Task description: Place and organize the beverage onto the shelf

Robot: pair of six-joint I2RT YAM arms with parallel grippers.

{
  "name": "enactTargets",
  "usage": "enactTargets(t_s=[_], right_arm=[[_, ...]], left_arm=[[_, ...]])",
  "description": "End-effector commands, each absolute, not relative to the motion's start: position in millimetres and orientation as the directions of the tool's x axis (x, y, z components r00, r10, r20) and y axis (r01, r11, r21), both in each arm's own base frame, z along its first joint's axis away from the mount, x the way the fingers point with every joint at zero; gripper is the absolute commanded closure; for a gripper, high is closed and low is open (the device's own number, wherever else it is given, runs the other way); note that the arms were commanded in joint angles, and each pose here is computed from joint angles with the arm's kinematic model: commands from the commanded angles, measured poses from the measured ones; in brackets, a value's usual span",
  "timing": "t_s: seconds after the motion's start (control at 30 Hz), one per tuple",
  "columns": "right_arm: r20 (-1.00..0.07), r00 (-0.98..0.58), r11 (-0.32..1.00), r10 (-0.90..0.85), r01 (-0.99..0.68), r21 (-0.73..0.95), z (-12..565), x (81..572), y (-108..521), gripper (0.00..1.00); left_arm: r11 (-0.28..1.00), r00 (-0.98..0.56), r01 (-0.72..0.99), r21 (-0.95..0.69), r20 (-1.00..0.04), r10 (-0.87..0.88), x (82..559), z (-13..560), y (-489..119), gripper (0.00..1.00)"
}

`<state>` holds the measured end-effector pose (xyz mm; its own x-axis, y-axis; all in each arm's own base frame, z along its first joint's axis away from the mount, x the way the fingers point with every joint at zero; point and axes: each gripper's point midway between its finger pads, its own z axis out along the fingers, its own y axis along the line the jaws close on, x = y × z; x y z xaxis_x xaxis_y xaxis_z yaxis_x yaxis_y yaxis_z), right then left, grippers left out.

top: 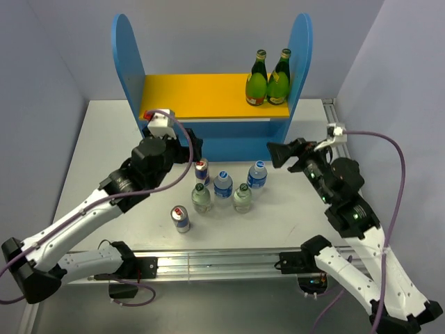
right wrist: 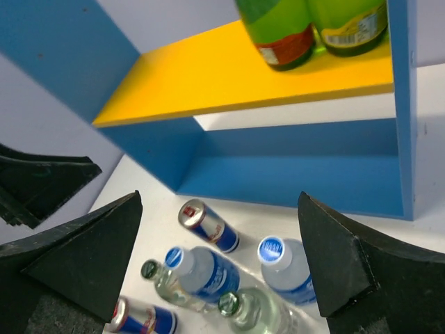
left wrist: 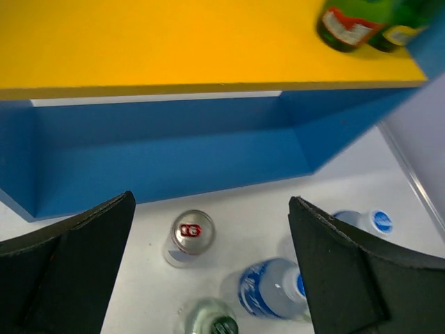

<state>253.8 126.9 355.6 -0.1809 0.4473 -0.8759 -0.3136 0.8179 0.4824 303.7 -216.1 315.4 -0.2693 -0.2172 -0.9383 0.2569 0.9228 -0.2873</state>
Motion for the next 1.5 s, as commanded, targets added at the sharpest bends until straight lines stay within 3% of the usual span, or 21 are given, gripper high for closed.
enactTargets(t_s=[0.0,0.27,0.57,0.97,1.2,1.23,1.3,1.33,1.4,1.47], right_arm=[[-0.890,-0.194,0.847,0.412,-0.278,0.453,331,236,118,0.00],[-0.886,-0.288,0.907,0.363,-0.110,0.407,261,247,107,0.00],[-0.885,-0.287,0.913,0.367,-0.073,0.402,254,249,103,0.00],[-0.879,-0.319,0.919,0.354,-0.057,0.391,236,255,106,0.00],[-0.867,-0.359,0.917,0.346,-0.067,0.394,217,261,116,0.00],[-0.863,-0.372,0.917,0.342,-0.069,0.393,211,261,119,0.00],[-0.858,-0.387,0.915,0.338,-0.077,0.395,205,262,123,0.00],[-0.856,-0.393,0.915,0.337,-0.076,0.395,202,262,125,0.00],[-0.853,-0.401,0.913,0.335,-0.087,0.399,199,261,129,0.00],[-0.851,-0.407,0.913,0.331,-0.092,0.399,196,261,131,0.00]], left_arm=[[0.930,-0.259,0.240,-0.280,-0.941,-0.216,279,317,-214,0.01],[0.887,-0.343,0.380,-0.263,-0.930,-0.129,228,272,-284,0.01],[0.881,-0.375,0.419,-0.220,-0.925,-0.053,235,223,-327,0.01],[0.913,-0.396,0.374,-0.164,-0.918,-0.002,248,189,-342,0.02],[0.924,-0.403,0.358,-0.133,-0.915,0.025,255,173,-349,0.43],[0.922,-0.402,0.362,-0.136,-0.915,0.023,255,174,-350,0.54],[0.921,-0.406,0.365,-0.137,-0.914,0.025,255,172,-352,0.67],[0.921,-0.407,0.364,-0.140,-0.913,0.022,255,173,-353,0.82],[0.925,-0.404,0.354,-0.140,-0.915,0.016,256,180,-352,1.00],[0.931,-0.396,0.343,-0.125,-0.918,0.023,257,189,-347,1.00]])
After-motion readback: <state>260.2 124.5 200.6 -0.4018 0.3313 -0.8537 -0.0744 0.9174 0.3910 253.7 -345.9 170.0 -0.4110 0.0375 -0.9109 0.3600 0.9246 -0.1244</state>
